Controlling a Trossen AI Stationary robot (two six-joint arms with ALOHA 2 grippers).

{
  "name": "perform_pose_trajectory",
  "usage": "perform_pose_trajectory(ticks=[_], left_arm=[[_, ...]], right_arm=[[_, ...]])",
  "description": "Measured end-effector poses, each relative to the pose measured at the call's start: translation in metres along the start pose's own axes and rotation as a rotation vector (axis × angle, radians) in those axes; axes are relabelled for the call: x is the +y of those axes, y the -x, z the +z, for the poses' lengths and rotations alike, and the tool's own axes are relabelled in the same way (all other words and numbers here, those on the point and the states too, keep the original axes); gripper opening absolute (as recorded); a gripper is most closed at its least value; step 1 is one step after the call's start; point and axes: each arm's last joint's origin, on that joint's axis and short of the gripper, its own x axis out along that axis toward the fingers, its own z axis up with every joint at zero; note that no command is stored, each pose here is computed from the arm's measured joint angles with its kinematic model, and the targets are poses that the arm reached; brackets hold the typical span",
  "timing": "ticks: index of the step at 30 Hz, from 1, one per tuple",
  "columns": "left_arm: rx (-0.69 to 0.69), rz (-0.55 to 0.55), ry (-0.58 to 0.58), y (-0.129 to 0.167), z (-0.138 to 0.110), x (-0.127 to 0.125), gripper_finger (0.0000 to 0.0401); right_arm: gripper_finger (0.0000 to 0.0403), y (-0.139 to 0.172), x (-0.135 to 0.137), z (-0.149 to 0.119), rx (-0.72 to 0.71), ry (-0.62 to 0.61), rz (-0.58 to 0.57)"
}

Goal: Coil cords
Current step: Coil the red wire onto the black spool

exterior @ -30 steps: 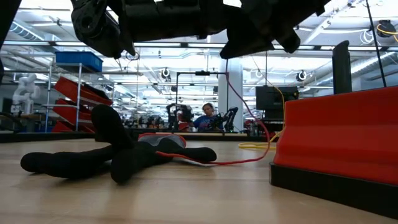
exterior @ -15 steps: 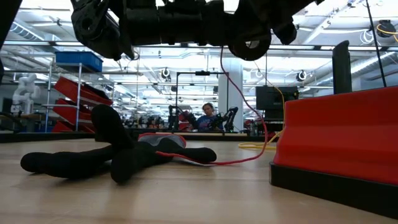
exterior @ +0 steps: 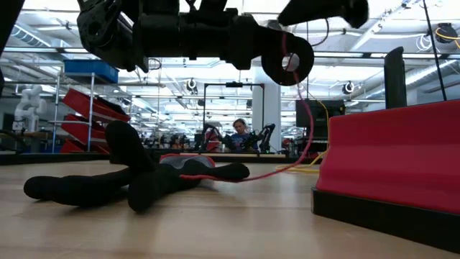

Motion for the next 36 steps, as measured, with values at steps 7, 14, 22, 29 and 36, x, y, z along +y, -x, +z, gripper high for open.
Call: perform_pose_trajectory(ticks=[7, 14, 22, 29, 36], left_arm=[[-0.003, 0.003, 0.001, 0.000, 0.000, 0.000, 0.0000], [-0.004, 0.010, 0.004, 0.000, 0.001, 0.000, 0.0000], [-0.011, 0.015, 0.011, 0.000, 0.002, 0.001, 0.0000], [-0.077, 0.041, 0.134, 0.000, 0.007, 0.005, 0.0000], [-0.124, 0.051, 0.299, -0.001, 0.009, 0.011, 0.0000]], right_arm=[[0.0000, 0.014, -0.003, -0.002, 0.030, 0.007, 0.016], [0.0000, 0.017, -0.009, -0.013, 0.114, 0.013, -0.017], [0.0000, 0.026, -0.008, -0.021, 0.166, 0.082, 0.006], [0.0000, 0.020, -0.002, -0.035, 0.198, 0.124, -0.018], [0.0000, -0.002, 0.001, -0.047, 0.216, 0.139, -0.090]])
